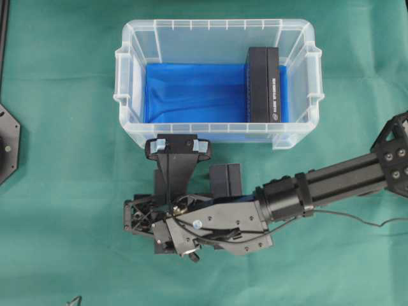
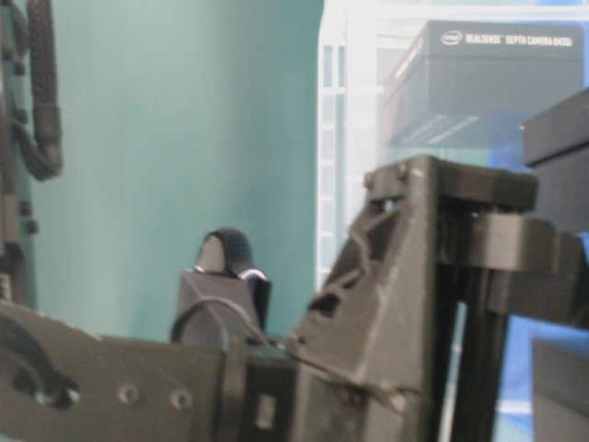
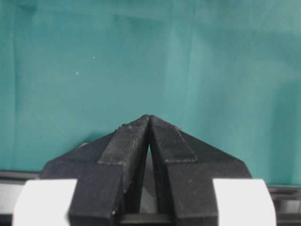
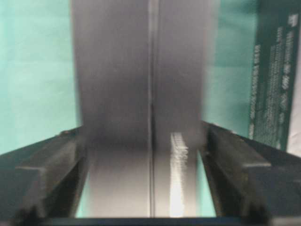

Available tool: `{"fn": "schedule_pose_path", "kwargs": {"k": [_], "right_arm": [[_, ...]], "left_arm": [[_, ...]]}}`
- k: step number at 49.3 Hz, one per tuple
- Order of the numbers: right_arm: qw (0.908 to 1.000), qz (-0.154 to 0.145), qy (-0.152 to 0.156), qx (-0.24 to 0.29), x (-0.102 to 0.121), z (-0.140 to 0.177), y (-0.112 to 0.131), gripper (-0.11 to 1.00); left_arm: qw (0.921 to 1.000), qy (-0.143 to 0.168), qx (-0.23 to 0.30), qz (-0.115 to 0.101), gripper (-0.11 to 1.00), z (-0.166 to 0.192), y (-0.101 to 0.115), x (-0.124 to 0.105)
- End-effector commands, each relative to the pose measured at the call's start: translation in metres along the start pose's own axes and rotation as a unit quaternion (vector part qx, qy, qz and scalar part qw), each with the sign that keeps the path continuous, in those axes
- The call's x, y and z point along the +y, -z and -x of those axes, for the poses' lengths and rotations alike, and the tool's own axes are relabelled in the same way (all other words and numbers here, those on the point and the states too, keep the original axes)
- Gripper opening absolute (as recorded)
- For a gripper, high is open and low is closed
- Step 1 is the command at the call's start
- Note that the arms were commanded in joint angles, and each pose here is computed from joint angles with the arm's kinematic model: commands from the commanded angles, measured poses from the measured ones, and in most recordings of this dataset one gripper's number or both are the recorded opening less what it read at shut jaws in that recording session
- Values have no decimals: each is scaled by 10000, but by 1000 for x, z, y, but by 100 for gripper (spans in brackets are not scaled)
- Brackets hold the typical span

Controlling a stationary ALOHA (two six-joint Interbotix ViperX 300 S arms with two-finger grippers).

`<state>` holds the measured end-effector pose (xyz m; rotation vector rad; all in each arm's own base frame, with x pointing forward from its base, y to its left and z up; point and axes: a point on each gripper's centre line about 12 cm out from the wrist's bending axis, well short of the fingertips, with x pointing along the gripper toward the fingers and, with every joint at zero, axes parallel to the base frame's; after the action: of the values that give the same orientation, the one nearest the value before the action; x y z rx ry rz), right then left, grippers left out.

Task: Take the box out of the case with the right arm.
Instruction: 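Carry the box forward and lower it left of the first box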

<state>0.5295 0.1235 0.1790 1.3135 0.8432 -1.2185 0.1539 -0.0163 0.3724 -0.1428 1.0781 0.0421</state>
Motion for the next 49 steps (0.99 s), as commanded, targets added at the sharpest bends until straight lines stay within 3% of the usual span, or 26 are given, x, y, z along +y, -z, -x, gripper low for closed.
{"fn": "schedule_pose_path", "kwargs": {"k": [1,16,36,49], "right_arm": [[9997,-13,-208,85,4,20,0,91],[9998,-21,-216,36,4,26,-3,91],[9976,-8,-488,-499,3,109,-39,91],[9975,166,-491,-478,4,115,-43,91]], "left_arm": [[10000,20,-66,2,2,3,-2,-1],[10000,31,-64,-4,2,3,-2,-1],[10000,24,-49,3,2,2,-2,-1],[10000,17,-51,2,2,2,-2,-1]]}}
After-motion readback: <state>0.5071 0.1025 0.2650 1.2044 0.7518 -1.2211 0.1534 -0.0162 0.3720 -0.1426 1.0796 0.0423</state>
